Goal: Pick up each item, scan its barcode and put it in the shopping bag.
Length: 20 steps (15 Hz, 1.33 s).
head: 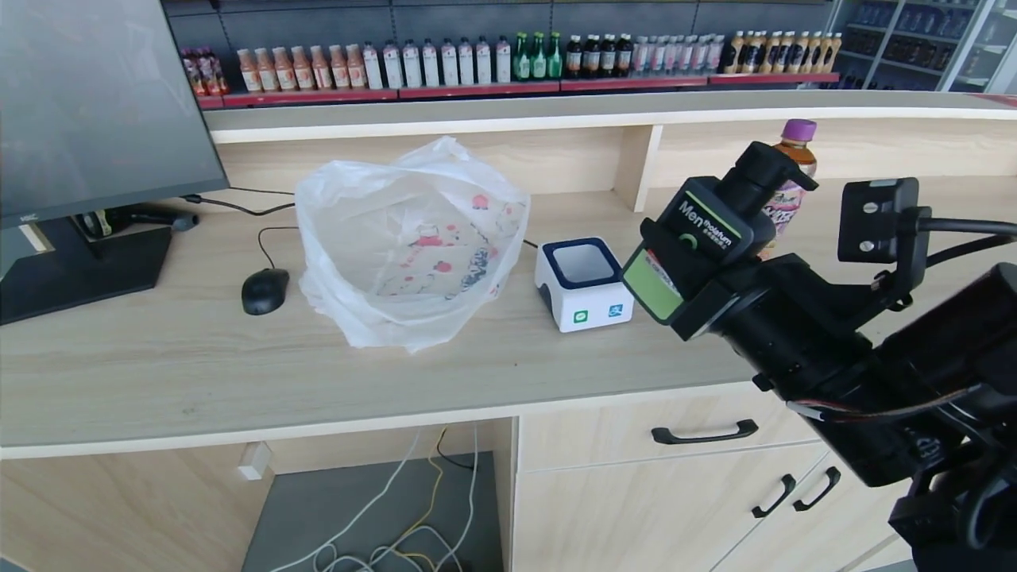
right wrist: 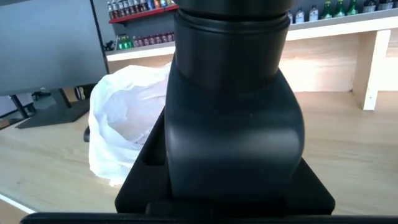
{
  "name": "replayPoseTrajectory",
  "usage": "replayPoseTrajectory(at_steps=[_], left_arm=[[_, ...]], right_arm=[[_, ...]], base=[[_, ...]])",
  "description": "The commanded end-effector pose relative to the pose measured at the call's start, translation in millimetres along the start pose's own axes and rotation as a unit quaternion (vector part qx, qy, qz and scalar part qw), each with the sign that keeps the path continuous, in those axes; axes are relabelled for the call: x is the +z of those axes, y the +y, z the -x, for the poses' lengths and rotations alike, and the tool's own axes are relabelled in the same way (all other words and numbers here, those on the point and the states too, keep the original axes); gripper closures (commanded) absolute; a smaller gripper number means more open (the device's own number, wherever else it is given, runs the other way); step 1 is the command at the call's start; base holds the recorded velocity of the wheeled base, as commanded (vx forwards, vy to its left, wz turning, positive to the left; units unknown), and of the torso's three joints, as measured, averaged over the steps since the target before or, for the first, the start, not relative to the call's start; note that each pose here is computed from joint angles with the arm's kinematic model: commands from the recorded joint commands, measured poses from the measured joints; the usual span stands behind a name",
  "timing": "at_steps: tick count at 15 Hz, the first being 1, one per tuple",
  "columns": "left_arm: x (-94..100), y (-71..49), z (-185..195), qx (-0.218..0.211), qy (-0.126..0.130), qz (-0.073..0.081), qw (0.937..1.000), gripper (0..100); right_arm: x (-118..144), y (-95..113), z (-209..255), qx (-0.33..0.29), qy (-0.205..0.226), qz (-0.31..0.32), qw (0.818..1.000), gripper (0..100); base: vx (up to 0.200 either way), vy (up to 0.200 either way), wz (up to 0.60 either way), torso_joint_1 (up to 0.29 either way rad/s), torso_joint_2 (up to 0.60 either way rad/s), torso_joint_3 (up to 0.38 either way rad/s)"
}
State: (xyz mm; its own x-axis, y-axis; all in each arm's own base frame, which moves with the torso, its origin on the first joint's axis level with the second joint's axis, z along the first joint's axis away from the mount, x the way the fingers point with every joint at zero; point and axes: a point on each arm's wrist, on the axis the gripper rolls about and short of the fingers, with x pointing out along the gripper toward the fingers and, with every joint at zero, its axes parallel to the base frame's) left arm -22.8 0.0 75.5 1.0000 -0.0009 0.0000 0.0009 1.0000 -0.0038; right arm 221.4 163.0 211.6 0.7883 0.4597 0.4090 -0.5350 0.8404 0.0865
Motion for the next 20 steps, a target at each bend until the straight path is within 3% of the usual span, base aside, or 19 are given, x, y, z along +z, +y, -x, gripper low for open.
replayPoseTrajectory(at_steps=[1, 4, 11, 18, 20], left_arm=[[0.0, 0.0, 0.0, 0.0, 0.0, 0.0, 1.0, 0], [0.0, 0.0, 0.0, 0.0, 0.0, 0.0, 1.0, 0], [0.0, 0.0, 0.0, 0.0, 0.0, 0.0, 1.0, 0], [0.0, 0.0, 0.0, 0.0, 0.0, 0.0, 1.0, 0], [0.0, 0.0, 0.0, 0.0, 0.0, 0.0, 1.0, 0]], right_arm=[[-7.2, 2.1, -7.4, 0.003, 0.003, -0.02, 1.0, 100], [-4.5, 12.0, -35.4, 0.017, -0.028, -0.102, 0.994, 100], [-12.7, 15.6, -66.5, 0.003, 0.021, -0.277, 0.961, 100], [-56.2, 4.5, -84.6, -0.072, 0.041, -0.372, 0.925, 100], [-56.5, 0.9, -89.2, -0.083, 0.047, -0.387, 0.917, 100]], base=[[0.0, 0.0, 0.0, 0.0, 0.0, 0.0], [0.0, 0.0, 0.0, 0.0, 0.0, 0.0], [0.0, 0.0, 0.0, 0.0, 0.0, 0.0], [0.0, 0.0, 0.0, 0.0, 0.0, 0.0], [0.0, 0.0, 0.0, 0.0, 0.0, 0.0]])
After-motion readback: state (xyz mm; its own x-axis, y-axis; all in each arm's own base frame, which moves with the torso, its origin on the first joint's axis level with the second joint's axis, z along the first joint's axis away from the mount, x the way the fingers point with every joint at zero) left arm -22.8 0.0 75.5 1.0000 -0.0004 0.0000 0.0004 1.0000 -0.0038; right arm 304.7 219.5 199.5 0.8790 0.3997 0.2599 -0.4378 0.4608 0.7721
